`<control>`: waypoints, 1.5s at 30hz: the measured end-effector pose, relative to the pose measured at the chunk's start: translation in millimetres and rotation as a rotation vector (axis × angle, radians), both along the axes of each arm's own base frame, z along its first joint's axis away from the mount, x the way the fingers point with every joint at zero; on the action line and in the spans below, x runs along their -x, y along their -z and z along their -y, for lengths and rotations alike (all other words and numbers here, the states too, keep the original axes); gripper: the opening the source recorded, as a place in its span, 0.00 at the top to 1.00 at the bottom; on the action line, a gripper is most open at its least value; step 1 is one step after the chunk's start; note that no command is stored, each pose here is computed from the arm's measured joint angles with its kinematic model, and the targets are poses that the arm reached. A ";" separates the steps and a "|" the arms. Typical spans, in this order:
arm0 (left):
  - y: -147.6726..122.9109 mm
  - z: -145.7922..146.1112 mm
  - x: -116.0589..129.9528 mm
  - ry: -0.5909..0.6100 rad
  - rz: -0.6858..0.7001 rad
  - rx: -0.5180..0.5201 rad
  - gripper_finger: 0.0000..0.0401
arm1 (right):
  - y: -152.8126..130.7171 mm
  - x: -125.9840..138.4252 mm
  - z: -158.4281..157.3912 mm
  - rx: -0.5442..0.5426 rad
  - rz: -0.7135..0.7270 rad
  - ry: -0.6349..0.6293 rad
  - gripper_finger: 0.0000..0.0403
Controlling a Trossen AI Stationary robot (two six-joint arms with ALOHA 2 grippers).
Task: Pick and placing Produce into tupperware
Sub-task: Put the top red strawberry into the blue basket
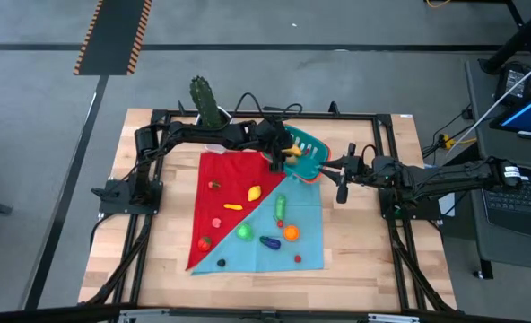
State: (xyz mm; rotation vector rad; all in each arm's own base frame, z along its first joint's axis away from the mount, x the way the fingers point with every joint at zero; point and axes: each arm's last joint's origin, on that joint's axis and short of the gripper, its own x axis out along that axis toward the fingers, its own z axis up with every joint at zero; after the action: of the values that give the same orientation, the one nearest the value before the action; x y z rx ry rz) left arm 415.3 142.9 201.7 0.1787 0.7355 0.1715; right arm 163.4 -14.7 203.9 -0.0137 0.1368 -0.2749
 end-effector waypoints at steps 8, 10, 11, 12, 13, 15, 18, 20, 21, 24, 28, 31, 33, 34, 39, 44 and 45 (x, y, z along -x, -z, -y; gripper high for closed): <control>-4.2 2.1 -0.5 0.014 0.024 0.007 0.51 | 0.1 0.0 0.0 0.001 -0.001 0.000 0.76; -4.7 4.5 -1.3 0.037 0.031 0.021 0.51 | 0.1 0.0 0.0 0.000 -0.001 0.000 0.76; -4.3 5.4 -1.2 0.048 0.029 0.030 0.51 | 0.1 0.0 0.0 0.000 -0.001 0.000 0.76; -3.9 6.5 -1.3 0.059 0.027 0.039 0.51 | 0.1 0.0 0.0 0.000 -0.002 0.000 0.76; -3.8 7.2 -1.4 0.068 0.028 0.047 0.50 | 0.2 0.0 0.0 0.000 -0.002 0.000 0.76; -3.2 9.6 -1.5 0.072 0.025 0.069 0.50 | 0.6 0.1 0.0 0.000 -0.006 0.000 0.76; -6.7 14.5 -1.1 0.079 0.026 0.074 0.50 | 3.0 0.5 0.0 0.000 -0.032 0.000 0.76; -16.1 18.7 -0.4 0.091 0.052 0.064 0.51 | 4.4 0.7 0.0 -0.003 -0.047 0.000 0.76; -21.9 21.0 2.6 0.097 0.056 0.060 0.51 | 4.9 0.8 0.0 -0.003 -0.052 0.000 0.76; -36.5 24.2 14.6 0.103 0.084 0.049 0.53 | 5.0 0.8 0.0 -0.003 -0.053 0.000 0.76; -42.5 32.0 40.9 0.098 0.129 0.058 0.54 | 5.0 0.8 0.0 -0.004 -0.052 0.000 0.76; -41.9 43.6 65.6 0.091 0.205 0.070 0.55 | 5.3 0.4 -1.0 -0.029 -0.048 -0.026 0.76; -42.2 52.9 84.1 0.096 0.263 0.067 0.55 | 5.4 -0.1 -2.0 -0.031 -0.049 -0.058 0.76; -42.9 58.2 92.9 0.100 0.304 0.063 0.55 | 5.3 -0.4 -2.5 -0.033 -0.047 -0.075 0.76; -37.4 85.3 135.7 0.150 0.427 0.057 0.55 | 3.9 -0.8 -2.9 -0.035 -0.032 -0.089 0.76; -24.1 109.0 173.3 0.188 0.479 0.076 0.55 | 3.4 -1.1 -3.6 -0.043 -0.025 -0.115 0.76; -20.9 113.6 180.2 0.190 0.481 0.079 0.55 | 3.1 -1.2 -4.0 -0.045 -0.022 -0.129 0.76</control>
State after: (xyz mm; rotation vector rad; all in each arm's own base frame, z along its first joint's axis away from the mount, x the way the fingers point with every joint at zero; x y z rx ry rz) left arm 235.1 29.3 222.6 0.1237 0.2434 0.0010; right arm 164.5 -10.6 200.8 0.0187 0.1628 -0.1430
